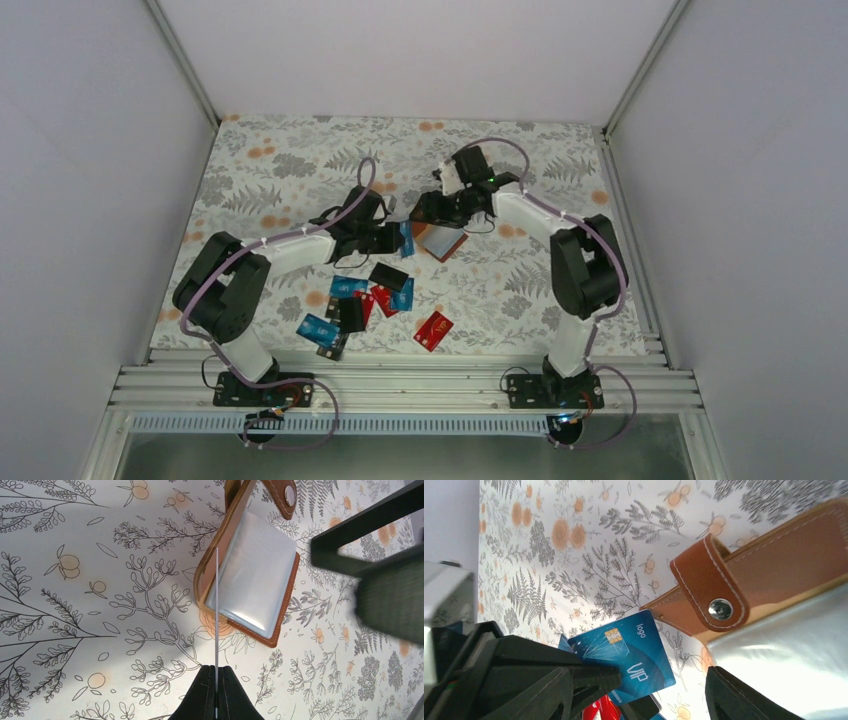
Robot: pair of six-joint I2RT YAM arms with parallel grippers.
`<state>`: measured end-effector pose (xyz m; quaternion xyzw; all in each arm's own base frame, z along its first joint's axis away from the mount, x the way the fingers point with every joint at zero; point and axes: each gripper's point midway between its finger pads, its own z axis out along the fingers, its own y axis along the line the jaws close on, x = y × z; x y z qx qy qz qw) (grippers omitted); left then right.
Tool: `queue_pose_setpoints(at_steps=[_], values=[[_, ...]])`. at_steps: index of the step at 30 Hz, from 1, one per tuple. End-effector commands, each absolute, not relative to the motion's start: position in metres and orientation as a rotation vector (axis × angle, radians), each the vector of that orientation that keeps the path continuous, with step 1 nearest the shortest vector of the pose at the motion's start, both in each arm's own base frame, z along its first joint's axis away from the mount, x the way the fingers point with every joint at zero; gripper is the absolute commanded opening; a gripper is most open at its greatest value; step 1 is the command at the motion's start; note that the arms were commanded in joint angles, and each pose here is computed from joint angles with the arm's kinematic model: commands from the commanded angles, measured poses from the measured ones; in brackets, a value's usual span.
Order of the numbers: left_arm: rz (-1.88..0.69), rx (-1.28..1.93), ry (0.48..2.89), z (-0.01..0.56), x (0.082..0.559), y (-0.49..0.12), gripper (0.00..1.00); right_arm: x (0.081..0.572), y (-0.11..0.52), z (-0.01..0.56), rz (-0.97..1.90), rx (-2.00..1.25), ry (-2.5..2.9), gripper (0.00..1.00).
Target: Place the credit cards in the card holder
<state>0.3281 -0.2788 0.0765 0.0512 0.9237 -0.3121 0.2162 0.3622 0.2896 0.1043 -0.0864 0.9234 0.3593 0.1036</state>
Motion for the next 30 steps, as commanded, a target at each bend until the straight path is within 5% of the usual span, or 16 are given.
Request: queue_pose_setpoints(at_steps=[1, 30], values=[[-0.865, 0.172, 2.529, 0.084, 0.337, -0.283, 0.02, 0.368, 0.261, 0.125, 0.892, -0.234, 2.701, 0.69], [-0.865, 0.206, 2.533, 0.087, 0.347, -0.292, 0.02, 0.39, 0.206, 0.067, 1.099, 0.205, 2.664, 0.64]])
